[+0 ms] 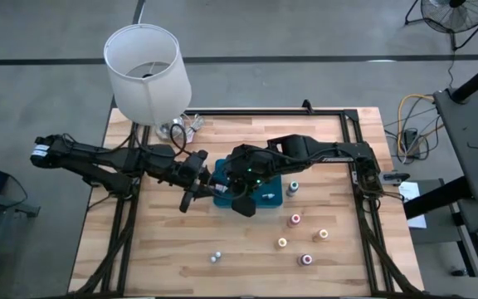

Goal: Pick & Place food coloring
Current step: Put the small orange food coloring bottle into the blue bin

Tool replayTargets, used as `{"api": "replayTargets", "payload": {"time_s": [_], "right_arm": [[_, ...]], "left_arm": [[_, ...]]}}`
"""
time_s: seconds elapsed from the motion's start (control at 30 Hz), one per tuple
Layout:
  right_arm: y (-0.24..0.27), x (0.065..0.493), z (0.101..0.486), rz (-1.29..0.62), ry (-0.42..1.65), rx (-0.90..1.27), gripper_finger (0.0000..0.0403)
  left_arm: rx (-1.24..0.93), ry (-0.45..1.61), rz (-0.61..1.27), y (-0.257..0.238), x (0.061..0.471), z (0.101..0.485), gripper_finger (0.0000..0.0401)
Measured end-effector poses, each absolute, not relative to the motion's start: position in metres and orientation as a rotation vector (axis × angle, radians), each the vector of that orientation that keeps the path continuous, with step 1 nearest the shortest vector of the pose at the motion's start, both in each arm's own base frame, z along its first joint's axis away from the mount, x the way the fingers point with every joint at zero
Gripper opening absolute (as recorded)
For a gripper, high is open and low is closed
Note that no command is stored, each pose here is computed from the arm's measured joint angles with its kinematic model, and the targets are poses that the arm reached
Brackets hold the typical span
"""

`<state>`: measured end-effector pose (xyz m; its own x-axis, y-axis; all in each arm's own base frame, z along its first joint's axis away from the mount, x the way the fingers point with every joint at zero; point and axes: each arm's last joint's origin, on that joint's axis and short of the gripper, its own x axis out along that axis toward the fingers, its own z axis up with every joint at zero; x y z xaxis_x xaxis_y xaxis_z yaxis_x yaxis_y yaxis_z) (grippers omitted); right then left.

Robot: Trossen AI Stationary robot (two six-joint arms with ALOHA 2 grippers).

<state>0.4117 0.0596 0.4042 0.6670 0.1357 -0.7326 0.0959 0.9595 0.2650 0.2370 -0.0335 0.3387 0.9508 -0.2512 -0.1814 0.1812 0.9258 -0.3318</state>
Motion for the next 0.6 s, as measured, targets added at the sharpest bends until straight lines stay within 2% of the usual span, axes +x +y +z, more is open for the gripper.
{"api": "replayTargets", "payload": {"time_s": [0.2,0.6], "right_arm": [[0.0596,0.4117,0.4042,0.022,0.844,0.294,0.0038],[0.0598,0.4118,0.4042,0.021,0.843,0.295,0.0042]], "left_arm": [[-0.324,0.225,-0.217,-0.0333,0.2369,0.3388,0.0063],[-0.335,0.216,-0.201,-0.0330,0.2370,0.3412,0.0059]]}}
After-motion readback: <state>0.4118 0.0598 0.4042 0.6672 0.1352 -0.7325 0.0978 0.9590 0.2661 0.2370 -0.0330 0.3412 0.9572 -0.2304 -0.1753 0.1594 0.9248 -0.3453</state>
